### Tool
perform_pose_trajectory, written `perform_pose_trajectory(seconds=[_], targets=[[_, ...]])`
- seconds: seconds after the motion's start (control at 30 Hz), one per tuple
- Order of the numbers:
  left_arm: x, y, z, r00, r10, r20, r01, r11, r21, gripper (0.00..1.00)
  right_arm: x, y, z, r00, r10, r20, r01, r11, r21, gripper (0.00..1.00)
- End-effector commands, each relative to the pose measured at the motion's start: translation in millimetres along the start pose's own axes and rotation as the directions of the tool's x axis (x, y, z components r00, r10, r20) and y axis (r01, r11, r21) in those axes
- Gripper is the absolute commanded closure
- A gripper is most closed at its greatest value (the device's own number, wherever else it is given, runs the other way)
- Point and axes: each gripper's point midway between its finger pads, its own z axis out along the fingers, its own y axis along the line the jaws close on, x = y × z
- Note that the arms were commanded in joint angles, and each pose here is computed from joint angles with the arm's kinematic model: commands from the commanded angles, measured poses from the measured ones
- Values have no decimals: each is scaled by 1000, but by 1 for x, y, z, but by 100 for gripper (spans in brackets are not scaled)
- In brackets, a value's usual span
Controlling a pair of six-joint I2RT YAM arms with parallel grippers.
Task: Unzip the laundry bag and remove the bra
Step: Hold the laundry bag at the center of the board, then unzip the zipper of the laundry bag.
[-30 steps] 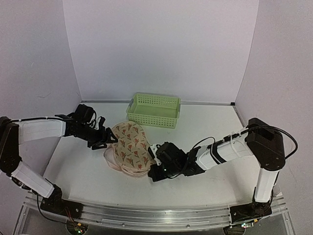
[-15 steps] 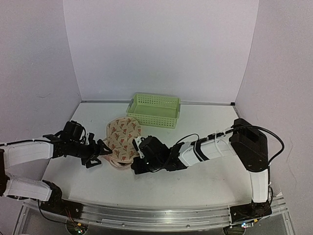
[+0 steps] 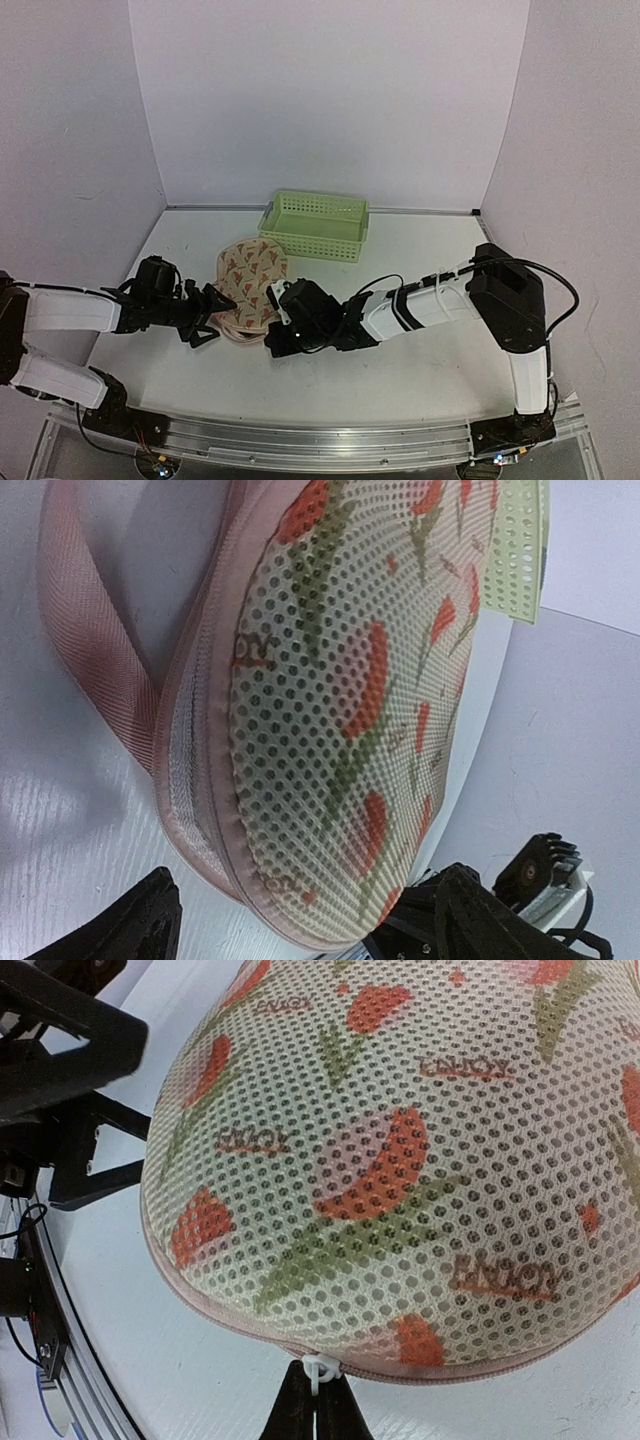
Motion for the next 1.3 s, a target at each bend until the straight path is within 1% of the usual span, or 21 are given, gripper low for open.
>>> perform_pose_trajectory(seconds=[0.0,0.13,0.27,0.37,0.43,0.5,0.7,0.8,0.83,0.93,1.0,1.27], targets=[[-7,-31,12,999,33,-7,-32,997,70,12,-17,16,-1,998,-17,54,18,1000,-24,100],[-7,-22,22,1000,21,-21,-20,999,47,12,-19,16,-2,998,-22,58,24,999,-24,100],[-5,-19,31,999,19,-47,-17,999,41,15,-17,15,-2,998,-24,56,25,999,-22,100],[-3,-15,39,998,17,-66,-15,999,29,21,-16,14,-2,998,-23,55,25,999,-20,100],[-2,-12,41,997,18,-71,-16,1000,24,27,-17,15,-3,998,-24,56,26,999,-20,100],[-2,-9,42,997,18,-73,-17,1000,20,35,-17,14,-3,998,-23,56,24,999,-21,100],[0,-2,42,997,22,-75,-21,1000,11,73,-16,14,-5,998,-23,55,24,1000,-19,100],[0,-3,42,997,33,-73,-32,999,15,95,-15,14,-6,998,-21,53,22,1000,-20,100],[0,-4,42,996,40,-73,-39,999,19,100,-15,13,-7,998,-22,54,23,1000,-19,100],[0,-11,41,994,74,-76,-71,997,38,100,-12,9,-11,998,-30,52,30,1000,-8,100],[2,-16,42,990,101,-98,-96,994,54,100,-4,3,-14,999,-41,34,41,999,5,100],[14,-18,44,969,177,-172,-163,982,92,100,23,-45,-38,993,-114,6,111,981,161,100]])
